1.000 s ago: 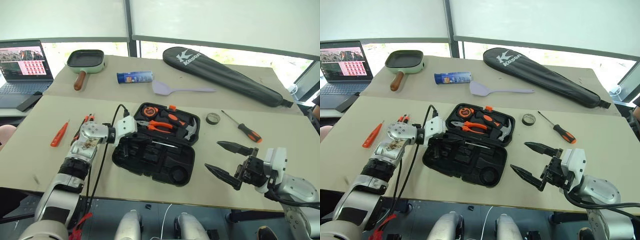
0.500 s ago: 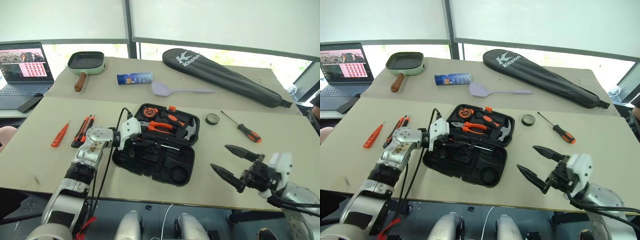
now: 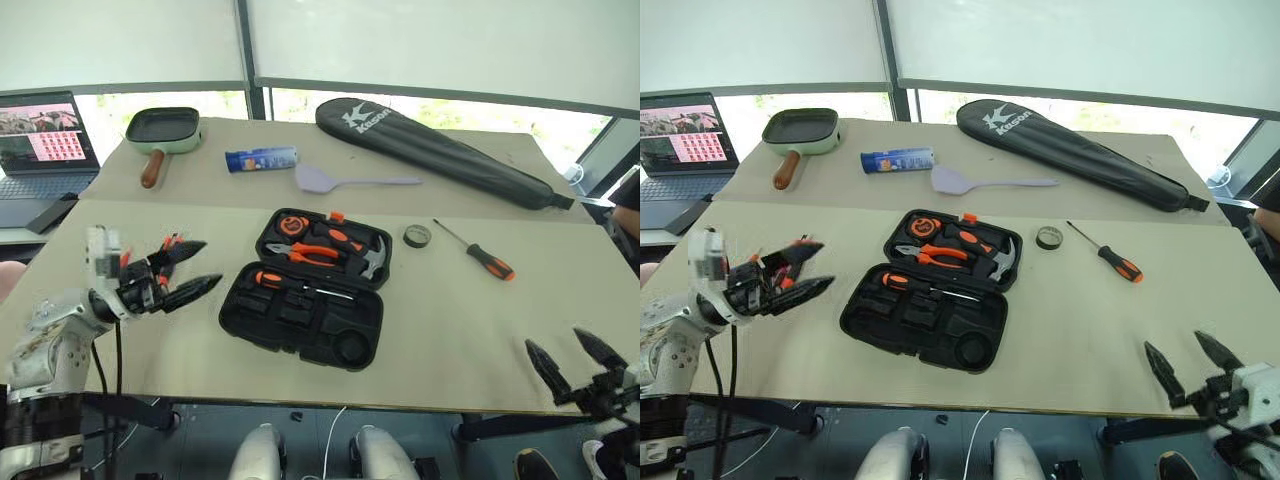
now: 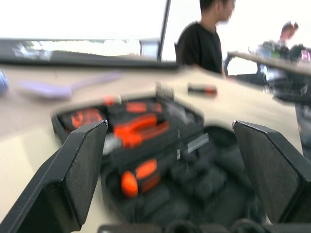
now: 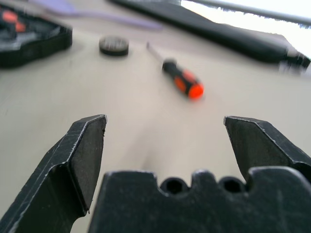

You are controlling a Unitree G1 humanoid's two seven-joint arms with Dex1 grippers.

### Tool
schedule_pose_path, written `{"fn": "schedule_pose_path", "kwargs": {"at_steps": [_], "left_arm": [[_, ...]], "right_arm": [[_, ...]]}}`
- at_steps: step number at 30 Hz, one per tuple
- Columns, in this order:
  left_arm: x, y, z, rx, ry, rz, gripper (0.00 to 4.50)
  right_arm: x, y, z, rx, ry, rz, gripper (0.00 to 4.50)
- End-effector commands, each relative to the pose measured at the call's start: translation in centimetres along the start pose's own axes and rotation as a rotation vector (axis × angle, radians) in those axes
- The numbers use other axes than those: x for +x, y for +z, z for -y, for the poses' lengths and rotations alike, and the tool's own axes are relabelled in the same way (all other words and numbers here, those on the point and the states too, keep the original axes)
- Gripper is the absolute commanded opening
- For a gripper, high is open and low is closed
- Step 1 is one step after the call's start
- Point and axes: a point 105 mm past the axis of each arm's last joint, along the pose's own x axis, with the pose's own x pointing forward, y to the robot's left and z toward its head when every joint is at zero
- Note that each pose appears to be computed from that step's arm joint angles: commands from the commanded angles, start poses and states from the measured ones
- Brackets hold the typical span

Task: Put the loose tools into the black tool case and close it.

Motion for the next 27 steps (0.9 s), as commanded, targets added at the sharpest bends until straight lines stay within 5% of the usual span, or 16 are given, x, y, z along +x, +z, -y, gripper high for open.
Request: {"fn": "schedule_pose_path", "kwargs": {"at_steps": [1,9,20,27], "left_arm": [[0.2,-0.7,2.0,0.030,-0.082,-0.055,4.45],[0.4,-0.5,1.6,0.070,-0.104,-0.084,4.45],[-0.1,-1.0,2.6,0.069,-0.110,-0.112,4.45],[-0.4,-0.8,3.1,0.070,-0.125,-0.117,4.50]], "right_arm": [[4.6,0.9,2.3,-0.059,0.070,-0.092,4.50],[13.3,1.4,4.7,-0.187,0.235,-0.360,4.50],[15.9,-2.3,3.3,-0.091,0.314,-0.662,4.50],[16.6,-1.9,3.5,-0.091,0.285,-0.622,2.36]]}}
